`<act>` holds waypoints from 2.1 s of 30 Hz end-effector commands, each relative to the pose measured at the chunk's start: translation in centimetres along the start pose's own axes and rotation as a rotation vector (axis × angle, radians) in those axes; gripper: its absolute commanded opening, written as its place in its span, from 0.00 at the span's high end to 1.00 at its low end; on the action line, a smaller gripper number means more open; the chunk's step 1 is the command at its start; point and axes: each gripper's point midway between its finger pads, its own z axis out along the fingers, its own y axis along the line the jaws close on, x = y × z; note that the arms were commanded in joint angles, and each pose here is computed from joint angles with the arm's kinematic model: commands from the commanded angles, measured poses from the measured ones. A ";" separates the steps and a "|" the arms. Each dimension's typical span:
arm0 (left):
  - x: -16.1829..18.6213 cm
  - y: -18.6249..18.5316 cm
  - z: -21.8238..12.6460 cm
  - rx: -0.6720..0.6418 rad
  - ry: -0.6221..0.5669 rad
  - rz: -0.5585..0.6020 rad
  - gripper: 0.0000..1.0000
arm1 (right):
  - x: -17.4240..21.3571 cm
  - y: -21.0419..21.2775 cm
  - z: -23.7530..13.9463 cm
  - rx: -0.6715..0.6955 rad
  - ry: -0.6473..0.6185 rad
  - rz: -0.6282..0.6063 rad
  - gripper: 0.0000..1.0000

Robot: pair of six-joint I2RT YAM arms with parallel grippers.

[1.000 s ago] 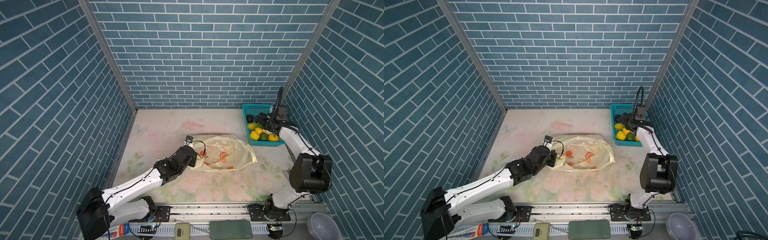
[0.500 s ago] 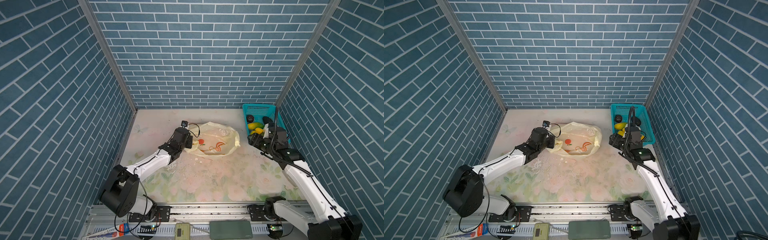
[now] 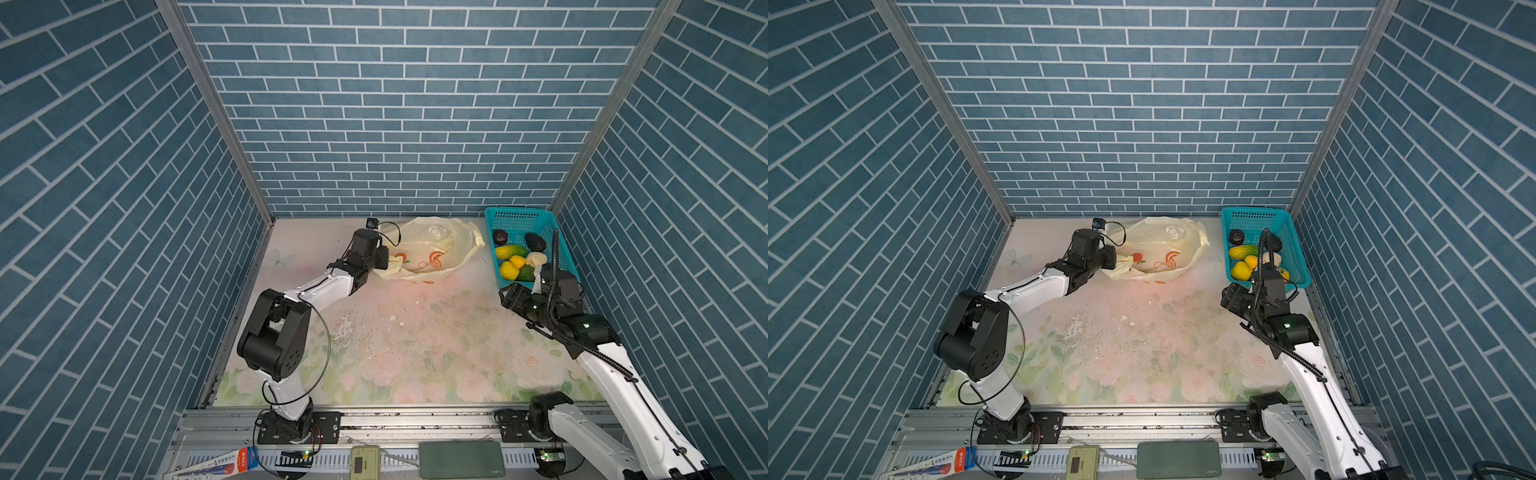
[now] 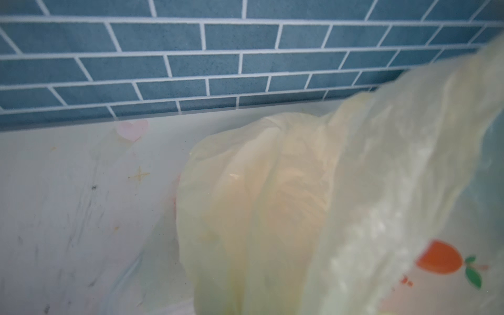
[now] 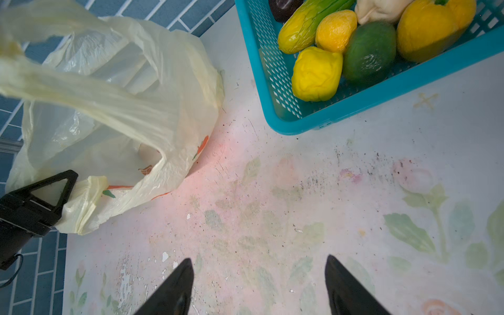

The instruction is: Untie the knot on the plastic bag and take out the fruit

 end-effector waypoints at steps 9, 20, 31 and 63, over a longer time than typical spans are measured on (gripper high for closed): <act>-0.3 -2.0 -4.5 0.146 -0.042 -0.003 0.18 | 2.0 -1.0 1.7 0.026 0.068 -0.044 0.25; 3.5 -1.3 -12.8 0.198 -0.076 0.043 0.07 | 0.3 -0.2 3.6 -0.013 -0.022 -0.331 0.10; 6.9 5.3 -18.2 -0.052 -0.107 0.118 0.04 | -3.3 -3.4 7.4 0.095 -0.160 -0.459 0.01; 8.2 17.1 -12.2 -0.336 -0.321 0.142 0.04 | -7.1 -11.8 12.3 0.157 -0.561 -0.466 0.01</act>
